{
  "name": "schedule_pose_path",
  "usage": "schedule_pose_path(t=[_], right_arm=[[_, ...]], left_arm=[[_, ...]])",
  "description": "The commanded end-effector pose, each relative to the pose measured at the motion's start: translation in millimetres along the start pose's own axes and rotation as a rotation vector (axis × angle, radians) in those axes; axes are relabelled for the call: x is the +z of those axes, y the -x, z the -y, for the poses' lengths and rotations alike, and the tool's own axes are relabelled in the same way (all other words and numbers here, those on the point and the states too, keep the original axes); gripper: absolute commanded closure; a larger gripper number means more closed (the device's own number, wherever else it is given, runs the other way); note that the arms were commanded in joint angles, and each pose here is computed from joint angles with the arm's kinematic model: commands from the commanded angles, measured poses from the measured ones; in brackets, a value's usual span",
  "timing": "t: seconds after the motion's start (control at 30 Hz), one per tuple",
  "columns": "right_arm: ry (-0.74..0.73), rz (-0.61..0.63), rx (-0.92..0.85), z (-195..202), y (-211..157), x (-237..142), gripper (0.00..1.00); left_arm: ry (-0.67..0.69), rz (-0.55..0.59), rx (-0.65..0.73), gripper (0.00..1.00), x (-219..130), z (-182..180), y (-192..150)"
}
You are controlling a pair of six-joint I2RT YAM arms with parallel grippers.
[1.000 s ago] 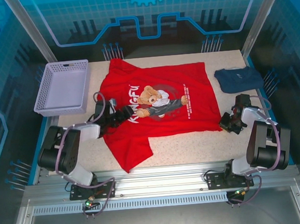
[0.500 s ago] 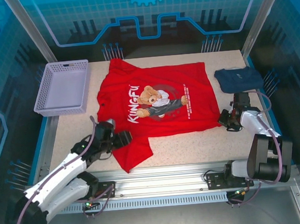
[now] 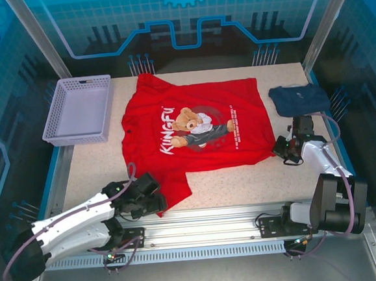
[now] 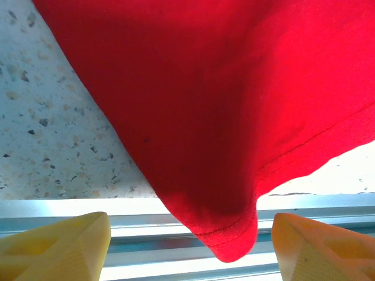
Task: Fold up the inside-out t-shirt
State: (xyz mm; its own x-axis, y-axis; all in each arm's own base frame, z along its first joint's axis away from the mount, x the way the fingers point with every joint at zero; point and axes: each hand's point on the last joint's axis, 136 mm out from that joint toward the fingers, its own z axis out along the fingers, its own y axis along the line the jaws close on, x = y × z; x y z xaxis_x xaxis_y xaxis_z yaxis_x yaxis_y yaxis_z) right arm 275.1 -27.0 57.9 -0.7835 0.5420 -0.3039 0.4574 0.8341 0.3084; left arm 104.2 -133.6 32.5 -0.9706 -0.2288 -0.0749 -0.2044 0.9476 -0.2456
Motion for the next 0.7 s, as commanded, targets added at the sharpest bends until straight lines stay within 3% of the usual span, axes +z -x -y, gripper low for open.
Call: schedule_pose_path(t=[0.0,0.27,0.67], right_arm=[[0.030,-0.001,-0.011,-6,-4,-1,0.99],[0.032,-0.003,-0.013,-7,-5,-1,0.99],[0.030,-0.002,-0.016,-6,-5,-1,0.99]], left_arm=[[0.003,-0.042,0.004,0.28,4,6,-6],[0.062,-0.052,0.086,0.46,14,12,-7],[0.056,-0.029,0.102,0.68,14,15,-3]])
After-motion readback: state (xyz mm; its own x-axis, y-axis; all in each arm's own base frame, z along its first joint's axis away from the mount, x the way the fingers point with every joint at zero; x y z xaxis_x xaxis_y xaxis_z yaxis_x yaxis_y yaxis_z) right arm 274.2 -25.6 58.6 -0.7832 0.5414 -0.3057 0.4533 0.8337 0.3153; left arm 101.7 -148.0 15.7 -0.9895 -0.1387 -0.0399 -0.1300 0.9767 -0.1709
